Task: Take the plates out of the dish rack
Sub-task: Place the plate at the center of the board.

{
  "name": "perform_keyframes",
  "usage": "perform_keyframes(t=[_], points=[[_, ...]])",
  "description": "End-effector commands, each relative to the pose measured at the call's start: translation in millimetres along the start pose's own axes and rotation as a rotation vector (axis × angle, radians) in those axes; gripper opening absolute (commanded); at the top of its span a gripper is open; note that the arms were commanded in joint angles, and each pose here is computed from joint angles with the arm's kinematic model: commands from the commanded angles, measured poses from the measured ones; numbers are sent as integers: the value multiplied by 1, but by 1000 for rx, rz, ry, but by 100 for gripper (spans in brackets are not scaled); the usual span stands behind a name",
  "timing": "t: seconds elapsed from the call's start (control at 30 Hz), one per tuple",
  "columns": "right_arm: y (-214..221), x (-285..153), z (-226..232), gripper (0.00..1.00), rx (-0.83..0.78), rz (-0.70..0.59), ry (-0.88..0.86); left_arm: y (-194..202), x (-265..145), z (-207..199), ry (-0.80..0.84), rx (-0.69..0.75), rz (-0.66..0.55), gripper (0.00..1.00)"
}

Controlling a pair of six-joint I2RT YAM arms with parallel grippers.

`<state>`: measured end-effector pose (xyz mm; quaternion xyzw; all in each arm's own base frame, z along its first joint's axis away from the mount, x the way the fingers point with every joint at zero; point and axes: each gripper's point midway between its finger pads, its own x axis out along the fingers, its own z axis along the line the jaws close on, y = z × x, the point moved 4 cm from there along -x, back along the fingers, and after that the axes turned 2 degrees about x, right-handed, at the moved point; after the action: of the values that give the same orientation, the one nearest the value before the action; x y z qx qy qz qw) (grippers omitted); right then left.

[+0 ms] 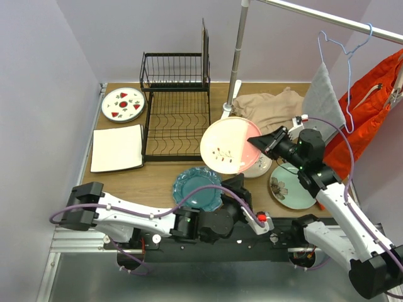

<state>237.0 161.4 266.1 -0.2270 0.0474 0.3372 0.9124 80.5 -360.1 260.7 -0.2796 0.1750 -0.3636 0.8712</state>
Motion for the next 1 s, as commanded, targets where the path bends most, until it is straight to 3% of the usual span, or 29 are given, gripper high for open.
perform_keyframes(t=[0.0, 0.1, 0.33, 0.5, 0.6, 0.83, 0.97], points=[[-34, 7, 21, 1, -33, -192, -64, -39, -20, 34, 99, -295, -233, 84], [-39, 11, 2, 1, -66, -247, 4, -46, -25, 71, 95, -418, -326, 84], [-45, 17, -35, 1, -154, -318, 139, -34, -15, 160, 8, -744, -421, 84], [-41, 28, -58, 1, -163, -298, 216, 16, -1, 222, -70, -916, -378, 84], [-44, 28, -63, 1, -185, -317, 243, 46, 0, 232, -46, -1020, -367, 84], [-56, 17, -70, 1, -248, -408, 298, 84, -20, 245, -244, -964, -325, 84], [-46, 29, -73, 1, -255, -319, 289, 99, -43, 254, -396, -905, -325, 84]])
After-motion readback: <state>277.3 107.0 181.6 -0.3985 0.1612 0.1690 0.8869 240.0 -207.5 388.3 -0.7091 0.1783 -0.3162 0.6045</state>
